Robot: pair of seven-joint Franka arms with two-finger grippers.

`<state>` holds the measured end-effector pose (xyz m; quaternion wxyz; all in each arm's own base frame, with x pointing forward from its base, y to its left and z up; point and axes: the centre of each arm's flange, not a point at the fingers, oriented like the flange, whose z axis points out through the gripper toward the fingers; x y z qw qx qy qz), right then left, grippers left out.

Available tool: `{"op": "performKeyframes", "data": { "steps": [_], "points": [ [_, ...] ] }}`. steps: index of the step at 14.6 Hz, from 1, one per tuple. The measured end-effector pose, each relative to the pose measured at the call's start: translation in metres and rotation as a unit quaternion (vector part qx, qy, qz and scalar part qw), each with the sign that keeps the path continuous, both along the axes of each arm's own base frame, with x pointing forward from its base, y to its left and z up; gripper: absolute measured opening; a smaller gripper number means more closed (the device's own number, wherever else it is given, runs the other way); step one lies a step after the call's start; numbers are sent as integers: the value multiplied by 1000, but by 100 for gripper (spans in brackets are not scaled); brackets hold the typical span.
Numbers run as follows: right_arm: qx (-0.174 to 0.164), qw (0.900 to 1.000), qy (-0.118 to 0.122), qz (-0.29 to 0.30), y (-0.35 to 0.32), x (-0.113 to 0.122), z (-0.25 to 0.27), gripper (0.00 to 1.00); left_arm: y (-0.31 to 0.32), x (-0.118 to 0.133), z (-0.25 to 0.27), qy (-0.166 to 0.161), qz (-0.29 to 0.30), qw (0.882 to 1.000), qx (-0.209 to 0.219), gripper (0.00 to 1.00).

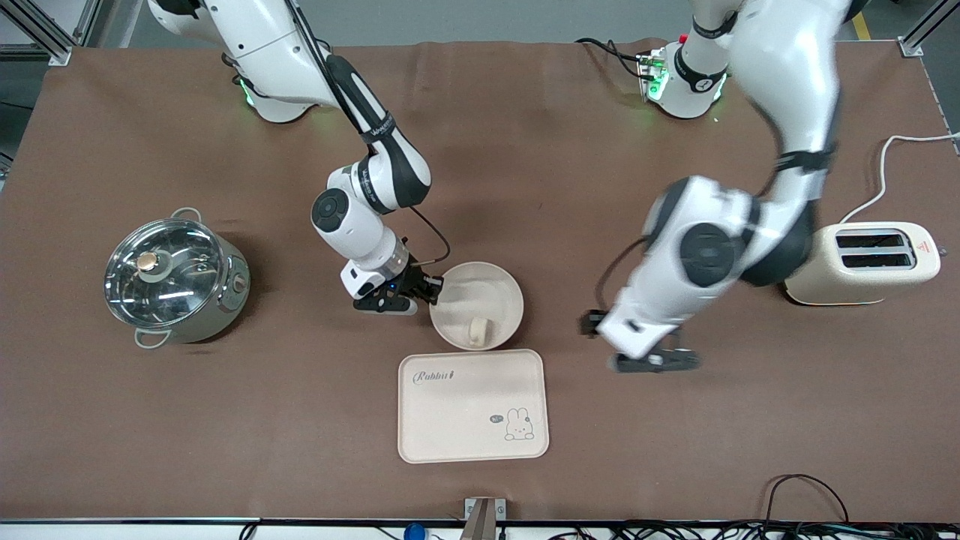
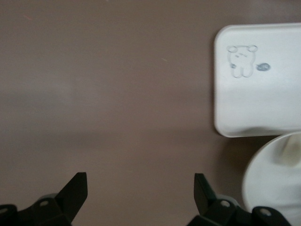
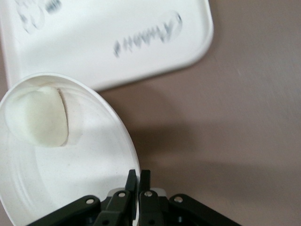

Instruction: Place bun in plate and plate on tray

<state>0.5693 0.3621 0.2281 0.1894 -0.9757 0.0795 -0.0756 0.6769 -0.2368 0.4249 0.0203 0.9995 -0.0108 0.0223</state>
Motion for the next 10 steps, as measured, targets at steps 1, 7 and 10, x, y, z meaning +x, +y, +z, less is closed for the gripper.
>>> {"op": "performKeyframes", "data": {
  "steps": [1,7,10],
  "points": [
    [6,1000,-8,-5,1,16,1,4,27,0,30,-8,-4,1000,2,100],
    [26,998,-27,-47,-21,104,-36,4,64,-107,233,-38,-12,999,20,100],
    [38,998,-13,-48,-26,128,-31,4,78,-127,245,-29,-53,998,33,100]
  ]
}}
